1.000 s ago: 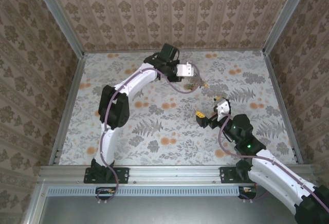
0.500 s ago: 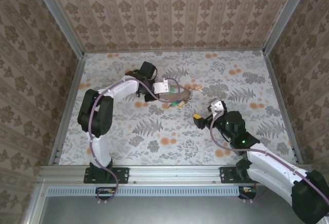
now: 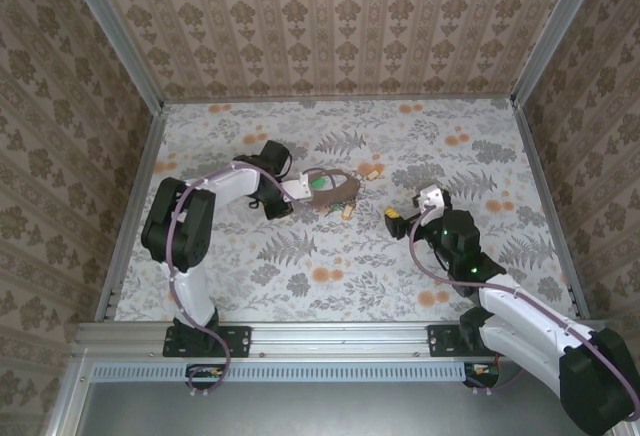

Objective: Put the keys on the keyring

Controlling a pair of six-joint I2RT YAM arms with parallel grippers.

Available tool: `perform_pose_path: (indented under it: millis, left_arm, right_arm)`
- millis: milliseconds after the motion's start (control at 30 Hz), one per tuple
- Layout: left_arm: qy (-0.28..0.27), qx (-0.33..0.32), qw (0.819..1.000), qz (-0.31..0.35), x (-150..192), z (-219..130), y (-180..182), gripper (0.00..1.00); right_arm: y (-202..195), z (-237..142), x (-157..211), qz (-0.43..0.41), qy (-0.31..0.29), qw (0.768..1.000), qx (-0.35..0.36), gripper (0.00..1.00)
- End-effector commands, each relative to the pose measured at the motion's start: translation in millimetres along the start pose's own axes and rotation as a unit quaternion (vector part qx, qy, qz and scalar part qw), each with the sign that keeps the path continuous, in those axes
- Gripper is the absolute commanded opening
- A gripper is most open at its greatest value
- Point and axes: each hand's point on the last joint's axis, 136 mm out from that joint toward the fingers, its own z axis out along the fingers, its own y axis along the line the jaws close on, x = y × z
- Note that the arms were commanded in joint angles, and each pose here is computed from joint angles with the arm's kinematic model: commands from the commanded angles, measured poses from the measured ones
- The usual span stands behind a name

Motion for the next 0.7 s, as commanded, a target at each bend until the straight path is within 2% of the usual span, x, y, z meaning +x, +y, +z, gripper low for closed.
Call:
perform_pose_path:
  millis: [0, 67, 133, 267, 367, 400, 433, 467, 567, 667]
  left_arm:
    - [0.015, 0.013, 0.999, -0.03, 16, -9, -16, 0.18]
    - [0.02, 0.01, 0.999, -0.045, 23, -8, -22, 0.3]
    - [0.0, 0.017, 0.998, -0.064, 21, -12, -29, 0.4]
    - [-0.054, -0.007, 0.995, -0.084, 7, -41, -29, 0.43]
    - [-0.117, -0.058, 0.985, -0.113, 1, -82, -14, 0.48]
    - [-0.148, -0.072, 0.979, -0.123, -3, -100, -11, 0.48]
    - [-0.178, -0.093, 0.97, -0.133, -5, -118, -5, 0.89]
    - [-0.203, -0.116, 0.962, -0.14, -6, -133, 0, 1.0]
    - [-0.274, -0.19, 0.93, -0.156, -5, -177, 13, 1.0]
    - [-0.34, -0.254, 0.885, -0.191, 5, -210, 29, 1.0]
  right_arm:
    - [-28, -3, -18, 0.016, -0.022, 0.998, 0.057, 1.0]
    - [-39, -5, -18, 0.024, -0.024, 0.997, 0.074, 1.0]
    - [-48, -6, -18, 0.033, -0.029, 0.995, 0.09, 1.0]
    - [-65, -9, -27, 0.039, -0.047, 0.991, 0.117, 1.0]
    - [-76, -15, -40, 0.033, -0.06, 0.988, 0.135, 1.0]
    - [-80, -18, -46, 0.029, -0.066, 0.987, 0.141, 0.99]
    - [-84, -21, -53, 0.026, -0.073, 0.986, 0.146, 1.0]
    - [-86, -23, -58, 0.022, -0.078, 0.985, 0.15, 1.0]
    - [-95, -32, -76, 0.016, -0.095, 0.982, 0.163, 1.0]
    - [-101, -41, -95, 0.016, -0.112, 0.979, 0.171, 1.0]
